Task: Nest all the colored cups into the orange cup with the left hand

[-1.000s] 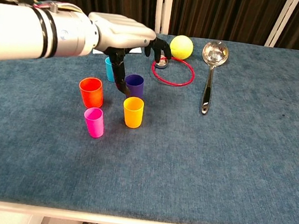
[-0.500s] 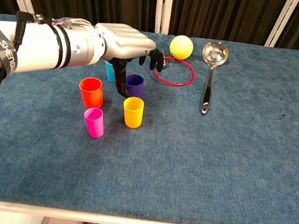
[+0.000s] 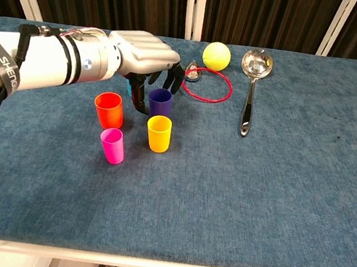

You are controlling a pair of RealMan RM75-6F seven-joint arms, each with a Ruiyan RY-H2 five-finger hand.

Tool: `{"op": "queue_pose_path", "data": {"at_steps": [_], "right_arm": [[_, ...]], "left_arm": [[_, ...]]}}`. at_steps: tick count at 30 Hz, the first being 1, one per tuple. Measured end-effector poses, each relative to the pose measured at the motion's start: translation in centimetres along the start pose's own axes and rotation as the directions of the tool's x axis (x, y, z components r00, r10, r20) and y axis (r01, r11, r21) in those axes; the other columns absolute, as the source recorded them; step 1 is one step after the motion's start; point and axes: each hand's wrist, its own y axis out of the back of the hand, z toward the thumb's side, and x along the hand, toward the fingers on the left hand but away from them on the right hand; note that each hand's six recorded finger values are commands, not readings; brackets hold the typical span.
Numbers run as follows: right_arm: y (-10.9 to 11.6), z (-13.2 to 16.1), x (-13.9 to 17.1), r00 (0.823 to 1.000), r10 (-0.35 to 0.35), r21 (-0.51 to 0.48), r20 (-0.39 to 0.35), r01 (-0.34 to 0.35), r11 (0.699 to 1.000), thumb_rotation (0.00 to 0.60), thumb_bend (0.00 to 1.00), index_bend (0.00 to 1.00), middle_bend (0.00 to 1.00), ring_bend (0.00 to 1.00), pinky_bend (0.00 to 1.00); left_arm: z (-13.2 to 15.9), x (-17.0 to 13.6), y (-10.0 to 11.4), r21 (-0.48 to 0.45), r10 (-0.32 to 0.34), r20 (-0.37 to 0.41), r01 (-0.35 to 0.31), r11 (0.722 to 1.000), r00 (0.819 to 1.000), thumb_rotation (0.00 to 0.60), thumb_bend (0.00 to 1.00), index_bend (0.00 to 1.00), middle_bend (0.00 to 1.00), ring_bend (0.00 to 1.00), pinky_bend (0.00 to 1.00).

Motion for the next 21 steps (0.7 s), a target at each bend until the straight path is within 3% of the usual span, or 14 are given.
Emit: {"op": "queue_pose_path", "data": {"at_steps": [14,21], "right_arm": [[-0.34,-0.25,-0.15,1.000,0.011,0.002,0.021,-0.011,1.000,0.600,0.29,0.00,0.00,0.00,0.00],[-0.55,-0.30,-0.22,1.000,0.018,0.001,0.022,-0.018,1.000,0.600,0.30,0.00,0.00,0.00,0.00]], "left_arm": [[0.38,0.04,-0.25,-0.026,0.007,0.011,-0.006,1.000,1.000,0.600,0.17,0.44,0.44,0.51,0.11],[0.41,0.27,-0.48,-0.040,0.000,0.008,0.000,0.999,1.000,0.600,0.23,0.47,0.49,0.53,0.13]]}}
